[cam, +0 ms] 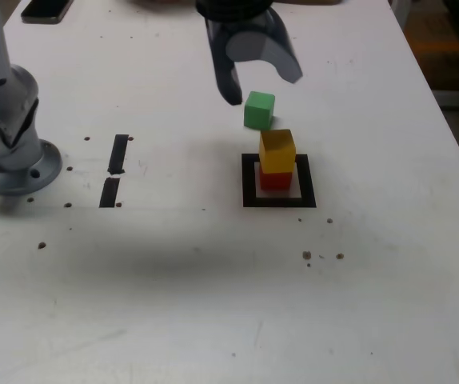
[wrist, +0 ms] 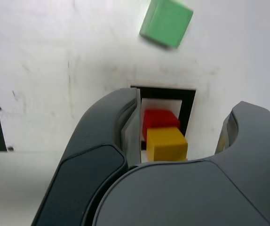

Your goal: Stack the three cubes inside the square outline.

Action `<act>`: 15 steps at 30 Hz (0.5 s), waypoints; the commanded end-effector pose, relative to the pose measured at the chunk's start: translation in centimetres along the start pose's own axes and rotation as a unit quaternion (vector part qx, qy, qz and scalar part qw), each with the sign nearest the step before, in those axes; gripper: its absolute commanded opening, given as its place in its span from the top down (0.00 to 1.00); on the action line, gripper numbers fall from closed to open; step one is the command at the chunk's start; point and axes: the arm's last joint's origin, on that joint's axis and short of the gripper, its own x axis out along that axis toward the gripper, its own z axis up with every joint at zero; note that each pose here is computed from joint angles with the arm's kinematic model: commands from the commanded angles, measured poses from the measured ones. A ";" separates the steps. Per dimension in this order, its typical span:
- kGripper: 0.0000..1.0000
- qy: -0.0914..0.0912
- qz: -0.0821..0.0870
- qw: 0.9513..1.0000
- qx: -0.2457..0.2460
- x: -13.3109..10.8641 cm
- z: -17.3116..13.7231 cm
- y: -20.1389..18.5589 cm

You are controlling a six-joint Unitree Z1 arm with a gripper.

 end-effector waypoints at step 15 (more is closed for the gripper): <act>0.15 -0.014 0.039 0.997 0.062 3.3 1.8 5.3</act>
